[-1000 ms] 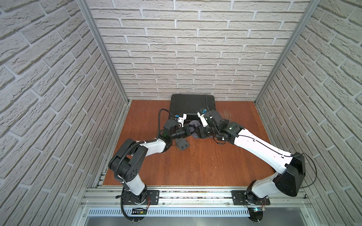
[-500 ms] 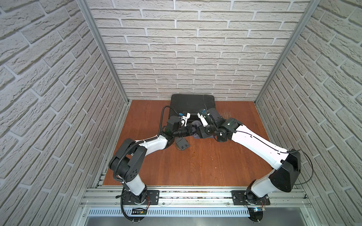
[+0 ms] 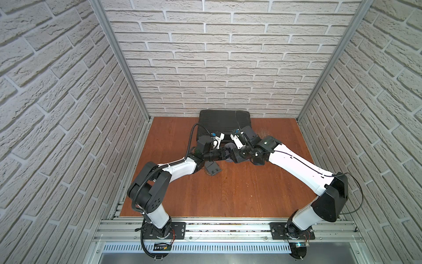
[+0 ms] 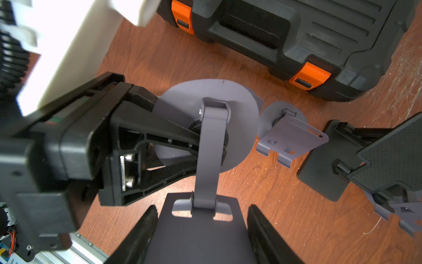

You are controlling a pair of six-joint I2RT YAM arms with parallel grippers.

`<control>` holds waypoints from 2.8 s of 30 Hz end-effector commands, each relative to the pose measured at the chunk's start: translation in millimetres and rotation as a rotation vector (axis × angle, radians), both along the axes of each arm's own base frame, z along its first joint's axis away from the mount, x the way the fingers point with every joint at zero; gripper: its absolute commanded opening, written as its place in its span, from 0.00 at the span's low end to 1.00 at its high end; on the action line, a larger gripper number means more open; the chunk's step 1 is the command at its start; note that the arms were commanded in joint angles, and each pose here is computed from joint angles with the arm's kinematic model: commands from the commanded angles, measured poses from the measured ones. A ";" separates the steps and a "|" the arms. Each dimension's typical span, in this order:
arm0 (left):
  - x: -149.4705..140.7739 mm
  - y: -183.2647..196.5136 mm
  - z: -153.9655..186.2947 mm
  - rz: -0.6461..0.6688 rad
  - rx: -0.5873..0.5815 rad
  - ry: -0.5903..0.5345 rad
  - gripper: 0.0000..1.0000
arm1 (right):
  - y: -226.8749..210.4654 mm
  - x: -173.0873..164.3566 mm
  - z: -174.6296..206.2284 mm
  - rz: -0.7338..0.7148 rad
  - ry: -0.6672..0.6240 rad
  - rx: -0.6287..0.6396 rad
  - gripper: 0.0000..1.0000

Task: Open the phone stand
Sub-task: Open the phone stand, then place the phone stand at the center of the board.

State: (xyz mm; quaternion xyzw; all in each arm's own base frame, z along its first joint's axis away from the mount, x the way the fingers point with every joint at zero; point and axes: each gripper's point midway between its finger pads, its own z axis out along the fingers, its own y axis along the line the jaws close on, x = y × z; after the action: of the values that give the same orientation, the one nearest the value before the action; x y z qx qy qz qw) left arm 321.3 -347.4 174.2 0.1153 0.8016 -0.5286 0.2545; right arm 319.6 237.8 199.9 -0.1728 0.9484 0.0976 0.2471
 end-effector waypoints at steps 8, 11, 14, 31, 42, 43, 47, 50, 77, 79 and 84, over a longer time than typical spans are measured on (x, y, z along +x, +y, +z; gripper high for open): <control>-23.9 -22.3 36.5 -0.117 -0.073 -0.078 0.05 | 38.0 15.1 43.8 0.101 -0.153 0.156 0.19; -19.2 -19.5 39.2 -0.101 -0.074 -0.087 0.12 | 32.8 12.9 43.4 0.091 -0.149 0.140 0.18; -16.8 -18.5 42.8 -0.097 -0.079 -0.093 0.19 | 28.5 12.1 42.5 0.079 -0.148 0.129 0.17; -9.2 19.8 48.0 -0.006 -0.034 -0.130 0.39 | 5.0 17.3 41.6 0.010 -0.140 0.109 0.16; 0.3 56.7 54.4 0.080 0.043 -0.173 0.42 | -31.8 18.9 44.8 -0.068 -0.133 0.058 0.16; 0.6 59.7 55.4 0.087 0.050 -0.178 0.42 | -36.7 19.3 45.4 -0.079 -0.133 0.057 0.15; 0.9 68.7 57.9 0.107 0.073 -0.191 0.42 | -56.8 20.3 46.6 -0.122 -0.131 0.035 0.15; 1.6 73.9 57.0 0.121 0.079 -0.194 0.42 | -74.0 20.0 48.8 -0.158 -0.133 0.016 0.15; 32.6 97.4 50.7 0.165 0.054 -0.168 0.42 | -288.4 40.7 28.7 -0.651 -0.083 -0.161 0.14; 35.2 99.5 50.4 0.167 0.050 -0.163 0.42 | -299.5 45.7 26.2 -0.658 -0.078 -0.161 0.14; 40.9 103.8 52.6 0.174 0.045 -0.162 0.42 | -323.4 53.5 20.8 -0.635 -0.077 -0.197 0.14</control>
State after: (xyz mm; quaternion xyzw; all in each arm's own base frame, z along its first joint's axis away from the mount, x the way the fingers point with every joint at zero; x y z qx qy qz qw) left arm 353.7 -241.4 204.4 0.0771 0.8184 -0.4603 0.3352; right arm 358.0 -75.4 204.6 0.1264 0.9583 -0.0765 0.2445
